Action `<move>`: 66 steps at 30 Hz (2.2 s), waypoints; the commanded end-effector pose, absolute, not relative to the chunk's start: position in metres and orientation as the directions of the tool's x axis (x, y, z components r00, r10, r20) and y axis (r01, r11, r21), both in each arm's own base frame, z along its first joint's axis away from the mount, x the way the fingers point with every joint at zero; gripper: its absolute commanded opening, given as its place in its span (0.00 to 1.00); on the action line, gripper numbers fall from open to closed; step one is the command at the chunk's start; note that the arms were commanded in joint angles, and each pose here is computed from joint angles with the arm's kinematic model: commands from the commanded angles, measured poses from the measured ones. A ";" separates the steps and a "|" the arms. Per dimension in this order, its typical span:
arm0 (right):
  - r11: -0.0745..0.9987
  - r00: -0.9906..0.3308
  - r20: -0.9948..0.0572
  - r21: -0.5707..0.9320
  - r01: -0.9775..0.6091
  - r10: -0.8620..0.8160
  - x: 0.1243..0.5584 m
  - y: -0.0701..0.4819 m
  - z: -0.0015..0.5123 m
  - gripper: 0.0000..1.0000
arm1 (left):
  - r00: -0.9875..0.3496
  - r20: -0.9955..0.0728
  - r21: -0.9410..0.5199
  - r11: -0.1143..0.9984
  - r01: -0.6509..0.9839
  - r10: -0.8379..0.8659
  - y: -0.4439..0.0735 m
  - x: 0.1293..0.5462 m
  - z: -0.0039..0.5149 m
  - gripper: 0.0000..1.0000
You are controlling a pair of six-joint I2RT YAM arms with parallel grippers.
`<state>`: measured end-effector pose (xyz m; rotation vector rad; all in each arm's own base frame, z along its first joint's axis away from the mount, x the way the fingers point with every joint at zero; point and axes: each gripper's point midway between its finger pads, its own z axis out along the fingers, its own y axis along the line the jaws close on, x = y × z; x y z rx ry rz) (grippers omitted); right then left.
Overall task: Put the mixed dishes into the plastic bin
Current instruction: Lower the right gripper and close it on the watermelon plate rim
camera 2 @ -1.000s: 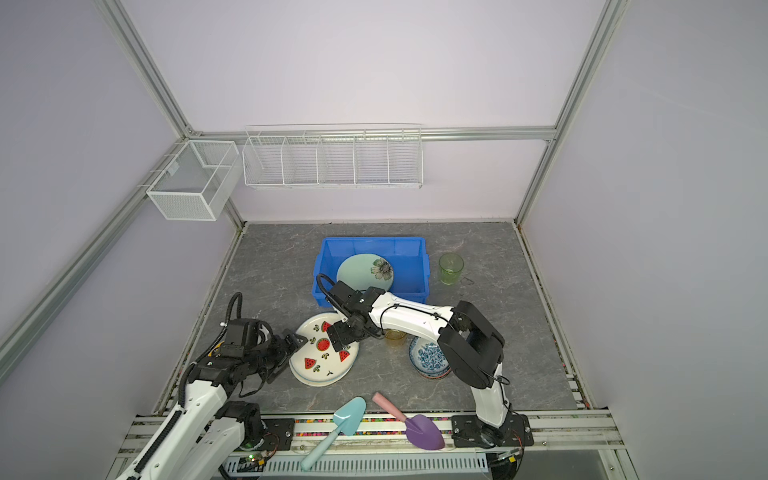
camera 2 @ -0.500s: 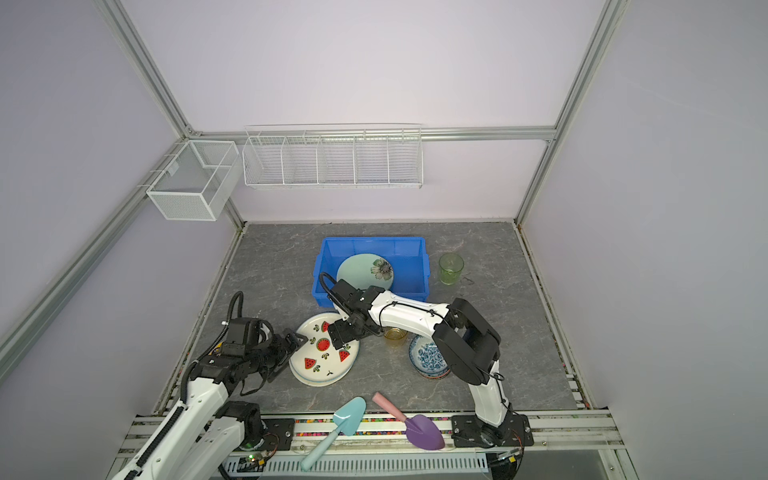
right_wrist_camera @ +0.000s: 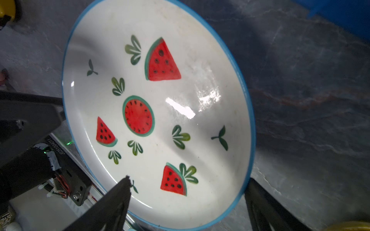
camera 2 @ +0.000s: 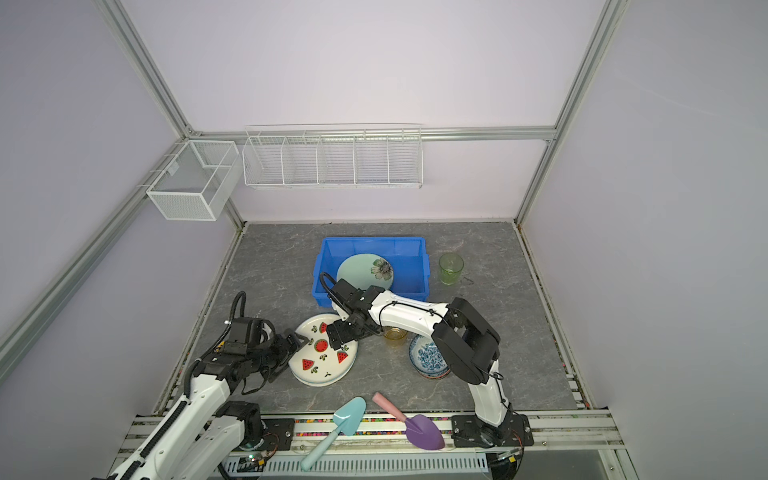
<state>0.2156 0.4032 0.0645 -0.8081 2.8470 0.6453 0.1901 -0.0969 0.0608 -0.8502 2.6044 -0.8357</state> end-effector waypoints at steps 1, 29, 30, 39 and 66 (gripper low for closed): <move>0.738 -0.853 -0.214 0.432 -0.519 -0.476 0.210 0.416 0.064 0.90 | -0.800 -0.083 -0.610 0.665 -0.431 -0.595 -0.100 0.190 0.059 0.94; 0.717 -0.851 -0.193 0.467 -0.518 -0.489 0.205 0.422 0.060 0.91 | -0.791 -0.116 -0.685 0.625 -0.374 -0.601 -0.107 0.194 0.083 0.60; 0.718 -0.850 -0.192 0.465 -0.519 -0.490 0.205 0.421 0.059 0.91 | -0.791 -0.118 -0.687 0.624 -0.372 -0.600 -0.107 0.194 0.084 0.59; 0.717 -0.847 -0.196 0.461 -0.524 -0.494 0.206 0.421 0.060 0.91 | -0.790 -0.119 -0.674 0.633 -0.381 -0.601 -0.105 0.192 0.081 0.59; 0.697 -0.841 -0.196 0.482 -0.531 -0.505 0.203 0.427 0.063 0.91 | -0.775 -0.138 -0.654 0.644 -0.397 -0.617 -0.096 0.180 0.085 0.57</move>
